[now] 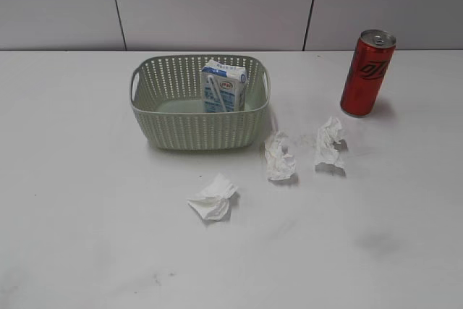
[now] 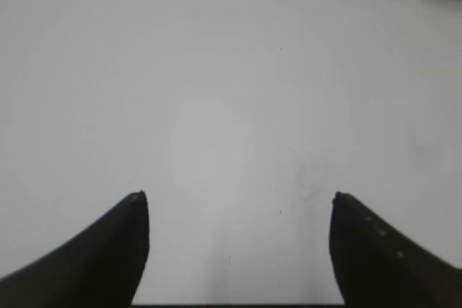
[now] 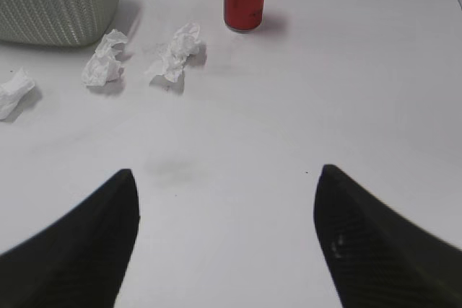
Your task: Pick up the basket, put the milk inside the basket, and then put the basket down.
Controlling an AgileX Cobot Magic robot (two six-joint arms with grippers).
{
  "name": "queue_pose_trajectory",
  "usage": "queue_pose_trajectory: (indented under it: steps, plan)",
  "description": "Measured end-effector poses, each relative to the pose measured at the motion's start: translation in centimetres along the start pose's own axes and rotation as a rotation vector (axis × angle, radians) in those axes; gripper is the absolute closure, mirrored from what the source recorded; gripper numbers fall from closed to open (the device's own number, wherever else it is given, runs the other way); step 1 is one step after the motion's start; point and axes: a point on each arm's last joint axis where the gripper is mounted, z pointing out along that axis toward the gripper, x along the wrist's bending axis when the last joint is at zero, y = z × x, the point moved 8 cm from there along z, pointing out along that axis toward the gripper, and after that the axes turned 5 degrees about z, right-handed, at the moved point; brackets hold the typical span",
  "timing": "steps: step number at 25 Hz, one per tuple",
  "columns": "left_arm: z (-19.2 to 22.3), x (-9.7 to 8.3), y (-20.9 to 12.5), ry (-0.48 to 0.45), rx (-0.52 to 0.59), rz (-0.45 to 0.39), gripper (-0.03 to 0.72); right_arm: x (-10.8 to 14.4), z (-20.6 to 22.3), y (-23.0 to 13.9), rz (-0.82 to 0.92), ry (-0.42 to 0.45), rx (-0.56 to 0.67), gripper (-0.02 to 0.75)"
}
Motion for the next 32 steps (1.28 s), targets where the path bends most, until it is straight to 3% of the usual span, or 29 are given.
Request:
queue_pose_trajectory:
  steps: [16,32]
  plan:
    - [-4.7,0.1,-0.9,0.072,-0.378,-0.042,0.100,0.0,0.0,0.0,0.000,0.000,0.000,0.146]
    - [-4.9,0.1,-0.9,0.074,-0.387,-0.044,0.104,0.1,0.0,0.0,0.004,0.006,0.000,0.146]
